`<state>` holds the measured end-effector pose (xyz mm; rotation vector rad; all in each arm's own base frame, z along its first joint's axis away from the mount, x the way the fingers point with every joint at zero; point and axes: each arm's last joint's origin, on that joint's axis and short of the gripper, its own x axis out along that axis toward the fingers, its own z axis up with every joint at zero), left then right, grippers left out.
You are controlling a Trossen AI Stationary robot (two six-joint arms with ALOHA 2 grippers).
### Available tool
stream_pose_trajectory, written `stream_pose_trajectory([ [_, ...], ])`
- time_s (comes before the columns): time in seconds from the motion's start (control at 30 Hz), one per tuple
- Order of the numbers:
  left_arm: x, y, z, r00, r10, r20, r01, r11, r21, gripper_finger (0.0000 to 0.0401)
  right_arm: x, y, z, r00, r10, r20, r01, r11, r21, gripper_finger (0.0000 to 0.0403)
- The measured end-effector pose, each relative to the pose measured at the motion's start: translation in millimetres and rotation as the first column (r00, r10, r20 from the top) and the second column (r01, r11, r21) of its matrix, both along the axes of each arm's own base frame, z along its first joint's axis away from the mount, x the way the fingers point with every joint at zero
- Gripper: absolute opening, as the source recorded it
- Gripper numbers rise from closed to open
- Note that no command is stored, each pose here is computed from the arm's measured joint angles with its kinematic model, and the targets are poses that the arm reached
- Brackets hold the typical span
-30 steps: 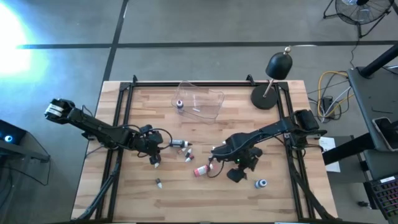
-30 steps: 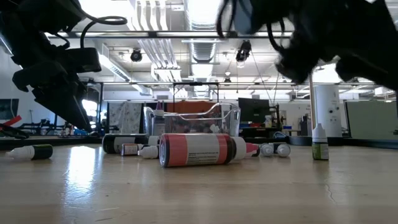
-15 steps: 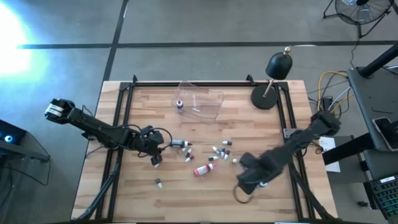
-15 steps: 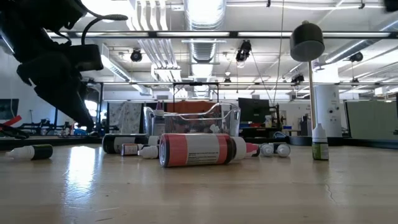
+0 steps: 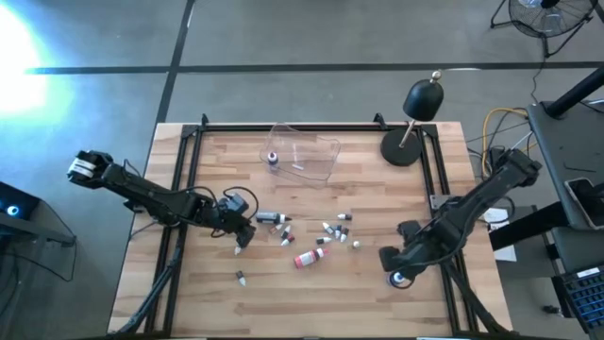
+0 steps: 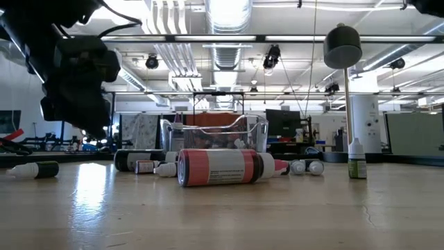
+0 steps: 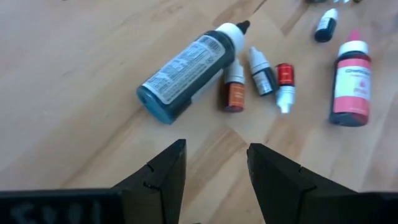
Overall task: Pick & Place food coloring
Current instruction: Put the large blue food coloring bottle into the transparent bin
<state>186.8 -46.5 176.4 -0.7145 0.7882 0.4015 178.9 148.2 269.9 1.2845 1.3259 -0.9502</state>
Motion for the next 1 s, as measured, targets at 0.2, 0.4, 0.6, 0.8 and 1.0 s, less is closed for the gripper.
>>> stream_pose_trajectory([
  [0.2,1.7,-0.6,3.5,0.999,0.036,0.013,-0.035,0.999,-0.038,0.0147,-5.6,8.8,-24.6,0.998,0.032,-0.045,-0.028,0.996,0.087,0.0257],
  [0.4,1.8,-0.6,3.6,0.999,0.052,0.015,-0.051,0.997,-0.051,0.0147,-0.3,13.8,-36.1,0.999,0.008,0.034,-0.009,0.999,0.049,0.0264],
  [0.6,3.4,-0.9,7.0,0.999,0.048,0.025,-0.046,0.998,-0.046,0.0147,-1.4,11.7,-41.9,1.000,0.003,-0.004,-0.003,1.000,-0.016,0.0264],
  [0.8,4.6,-1.2,9.4,0.998,0.049,0.034,-0.047,0.998,-0.046,0.0147,-0.1,11.0,-40.2,1.000,-0.004,0.027,0.006,0.998,-0.059,0.0265],
  [1.0,4.5,-1.2,9.2,0.998,0.049,0.033,-0.047,0.998,-0.046,0.0147,3.6,15.0,-27.9,0.999,-0.002,0.045,0.003,1.000,-0.017,0.0261],
])
